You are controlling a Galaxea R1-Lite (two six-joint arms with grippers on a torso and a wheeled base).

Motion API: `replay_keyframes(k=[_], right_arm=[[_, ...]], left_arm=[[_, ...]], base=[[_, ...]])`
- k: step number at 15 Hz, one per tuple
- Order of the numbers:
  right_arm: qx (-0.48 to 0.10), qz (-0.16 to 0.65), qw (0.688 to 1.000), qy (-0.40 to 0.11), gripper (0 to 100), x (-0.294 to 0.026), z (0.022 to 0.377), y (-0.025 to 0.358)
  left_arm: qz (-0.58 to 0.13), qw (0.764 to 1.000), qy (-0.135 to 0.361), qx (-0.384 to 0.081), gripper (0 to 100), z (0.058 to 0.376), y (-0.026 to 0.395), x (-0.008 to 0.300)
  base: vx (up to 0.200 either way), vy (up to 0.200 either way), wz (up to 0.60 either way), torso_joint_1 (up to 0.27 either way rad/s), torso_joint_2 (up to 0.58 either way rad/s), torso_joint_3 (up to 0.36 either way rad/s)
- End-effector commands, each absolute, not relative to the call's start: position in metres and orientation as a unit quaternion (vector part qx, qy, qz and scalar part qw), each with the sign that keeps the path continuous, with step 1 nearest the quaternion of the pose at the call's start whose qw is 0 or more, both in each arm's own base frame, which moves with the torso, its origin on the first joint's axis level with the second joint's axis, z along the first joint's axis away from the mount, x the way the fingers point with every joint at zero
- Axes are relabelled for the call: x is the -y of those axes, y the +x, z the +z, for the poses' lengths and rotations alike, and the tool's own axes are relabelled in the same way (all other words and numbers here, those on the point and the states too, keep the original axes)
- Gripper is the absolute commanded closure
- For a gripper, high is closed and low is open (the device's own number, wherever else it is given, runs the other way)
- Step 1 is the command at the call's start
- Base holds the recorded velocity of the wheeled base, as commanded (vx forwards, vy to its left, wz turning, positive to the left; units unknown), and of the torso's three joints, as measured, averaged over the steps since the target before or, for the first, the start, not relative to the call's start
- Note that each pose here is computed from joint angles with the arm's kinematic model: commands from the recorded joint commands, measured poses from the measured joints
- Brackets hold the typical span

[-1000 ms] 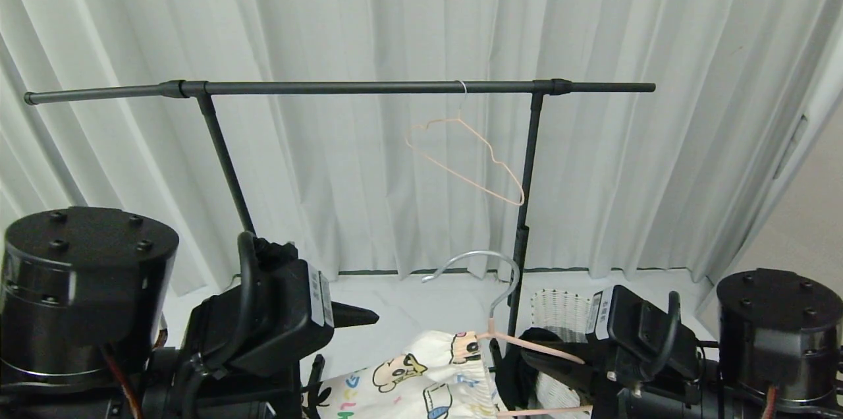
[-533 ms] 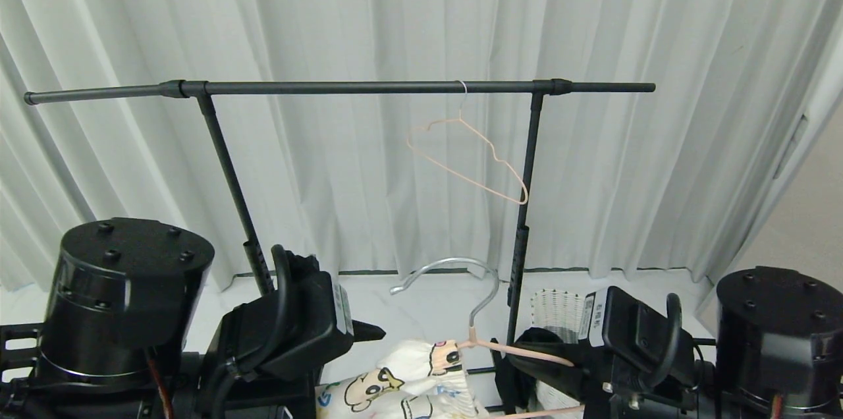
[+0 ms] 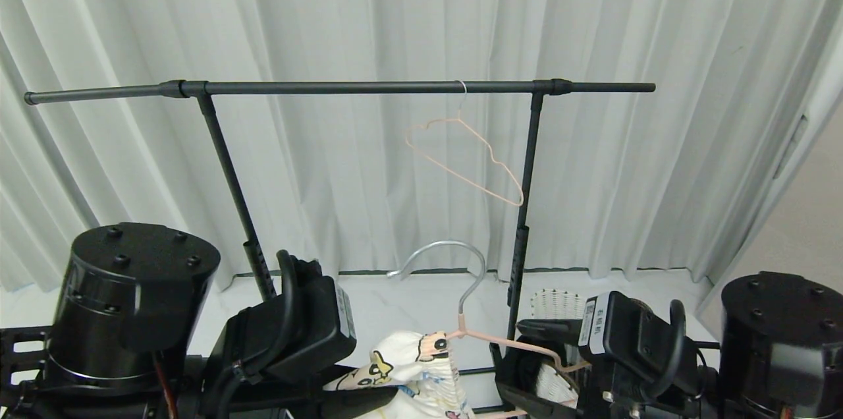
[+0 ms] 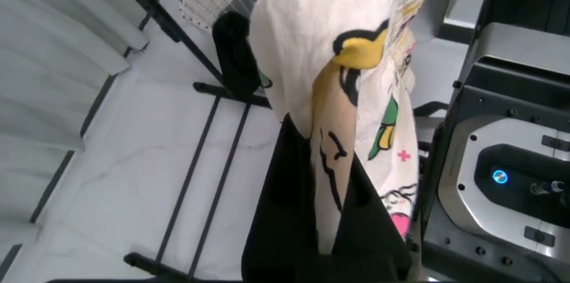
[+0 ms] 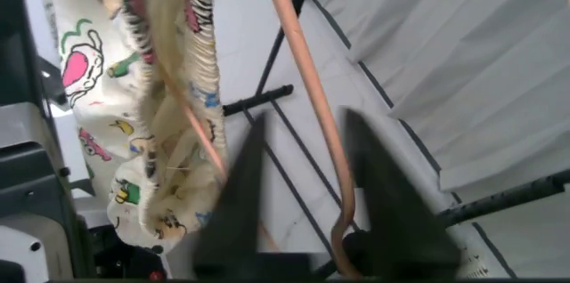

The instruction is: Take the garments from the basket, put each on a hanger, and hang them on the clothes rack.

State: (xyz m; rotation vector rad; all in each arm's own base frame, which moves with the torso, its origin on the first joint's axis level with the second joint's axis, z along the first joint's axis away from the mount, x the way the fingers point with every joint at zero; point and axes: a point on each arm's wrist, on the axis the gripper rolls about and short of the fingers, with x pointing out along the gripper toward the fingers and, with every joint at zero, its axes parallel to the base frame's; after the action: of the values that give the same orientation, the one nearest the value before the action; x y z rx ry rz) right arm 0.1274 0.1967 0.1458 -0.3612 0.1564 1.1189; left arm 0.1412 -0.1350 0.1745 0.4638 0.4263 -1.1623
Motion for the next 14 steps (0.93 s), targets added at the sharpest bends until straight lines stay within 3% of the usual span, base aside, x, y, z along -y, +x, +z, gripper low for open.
replay_keyframes(k=[1, 5, 7, 10, 13, 14], right_arm=[[-0.076, 0.514, 0.837, -0.174, 0, -0.196, 0.145, 0.128], [-0.089, 0.459, 0.864, -0.186, 0, -0.182, 0.141, 0.132], [-0.093, 0.447, 0.872, -0.178, 0, -0.171, 0.141, 0.133], [-0.108, 0.458, 0.869, -0.155, 0, -0.170, 0.139, 0.132], [-0.175, 0.451, 0.875, -0.011, 0, -0.185, 0.142, 0.133], [-0.205, 0.438, 0.873, 0.059, 0, -0.198, 0.145, 0.140]], left_arm=[[-0.535, 0.791, 0.216, -0.203, 100, 0.172, 0.141, 0.133], [-0.491, 0.818, 0.219, -0.203, 100, 0.172, 0.138, 0.115], [-0.451, 0.842, 0.212, -0.207, 100, 0.172, 0.141, 0.096], [-0.404, 0.875, 0.205, -0.169, 100, 0.183, 0.156, 0.083], [-0.391, 0.891, 0.199, -0.122, 100, 0.202, 0.162, 0.082], [-0.392, 0.893, 0.198, -0.103, 100, 0.209, 0.161, 0.082]], base=[[0.000, 0.000, 0.00, 0.000, 0.00, 0.000], [0.000, 0.000, 0.00, 0.000, 0.00, 0.000], [0.000, 0.000, 0.00, 0.000, 0.00, 0.000], [0.000, 0.000, 0.00, 0.000, 0.00, 0.000], [0.000, 0.000, 0.00, 0.000, 0.00, 0.000], [0.000, 0.000, 0.00, 0.000, 0.00, 0.000]])
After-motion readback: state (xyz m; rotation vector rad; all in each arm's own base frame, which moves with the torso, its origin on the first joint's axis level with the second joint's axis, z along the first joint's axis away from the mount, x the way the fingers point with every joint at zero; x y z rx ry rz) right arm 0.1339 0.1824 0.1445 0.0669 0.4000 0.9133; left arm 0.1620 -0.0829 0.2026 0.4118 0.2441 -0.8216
